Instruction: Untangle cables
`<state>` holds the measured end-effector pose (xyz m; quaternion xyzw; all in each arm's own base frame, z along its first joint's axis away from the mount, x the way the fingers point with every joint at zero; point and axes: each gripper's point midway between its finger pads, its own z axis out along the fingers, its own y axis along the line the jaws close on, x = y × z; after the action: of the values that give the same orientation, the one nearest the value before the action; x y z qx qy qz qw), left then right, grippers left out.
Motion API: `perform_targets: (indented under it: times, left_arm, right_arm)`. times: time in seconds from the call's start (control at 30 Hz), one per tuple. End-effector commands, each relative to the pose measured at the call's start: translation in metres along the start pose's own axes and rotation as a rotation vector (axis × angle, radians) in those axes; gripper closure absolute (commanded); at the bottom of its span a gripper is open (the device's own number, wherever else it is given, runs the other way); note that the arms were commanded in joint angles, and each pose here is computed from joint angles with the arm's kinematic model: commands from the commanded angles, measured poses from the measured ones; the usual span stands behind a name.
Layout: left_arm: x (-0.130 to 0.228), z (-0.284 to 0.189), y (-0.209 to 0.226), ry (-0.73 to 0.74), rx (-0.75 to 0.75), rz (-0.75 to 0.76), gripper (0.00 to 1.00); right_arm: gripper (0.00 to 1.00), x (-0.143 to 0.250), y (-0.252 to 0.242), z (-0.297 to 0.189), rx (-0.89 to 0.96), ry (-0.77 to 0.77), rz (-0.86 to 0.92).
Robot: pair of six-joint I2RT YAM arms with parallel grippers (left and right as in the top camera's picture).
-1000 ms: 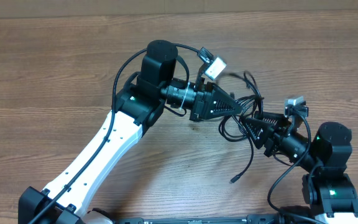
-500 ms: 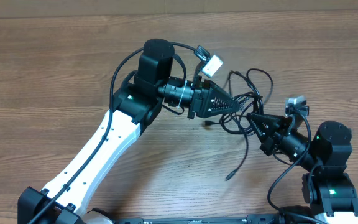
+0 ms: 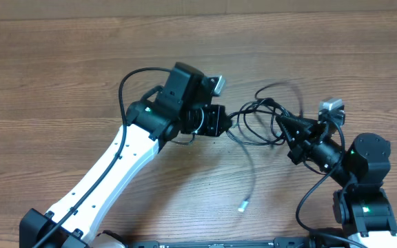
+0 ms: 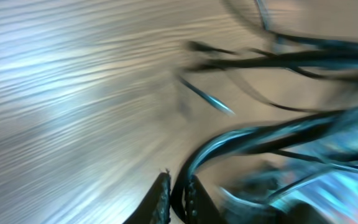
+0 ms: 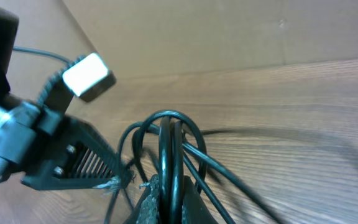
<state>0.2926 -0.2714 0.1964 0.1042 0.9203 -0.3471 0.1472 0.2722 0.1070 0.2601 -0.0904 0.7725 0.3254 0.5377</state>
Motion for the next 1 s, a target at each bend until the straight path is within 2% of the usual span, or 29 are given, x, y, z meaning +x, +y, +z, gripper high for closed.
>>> perform_targets:
  times: [0.0,0.2,0.3,0.4,0.83,0.97]
  left_arm:
    - [-0.016,-0.023,0.087,-0.142,-0.445,-0.095,0.87]
    - [-0.007,-0.027,0.096,-0.113,-0.495,-0.106,0.86]
    - [-0.006,-0.027,0.096,-0.109,-0.497,-0.107,0.82]
    - [-0.004,-0.026,0.095,-0.098,-0.485,-0.11,0.84]
    - [0.016,-0.006,0.029,0.058,-0.095,-0.057,0.84]
    - [0.011,-0.005,0.005,0.06,0.027,-0.172,0.84]
  right_arm:
    - [0.96,-0.053,0.006,-0.016,0.055,-0.145,-0.08]
    - [0.96,-0.065,0.014,-0.02,0.038,-0.168,-0.099]
    - [0.96,-0.069,0.023,-0.022,0.003,-0.17,-0.11]
    - [0.96,-0.07,0.03,-0.023,-0.033,-0.164,-0.114]
    - [0.96,-0.045,0.001,-0.021,0.114,-0.072,-0.129]
    - [0.96,-0.045,0.0,-0.021,0.118,-0.073,-0.128]
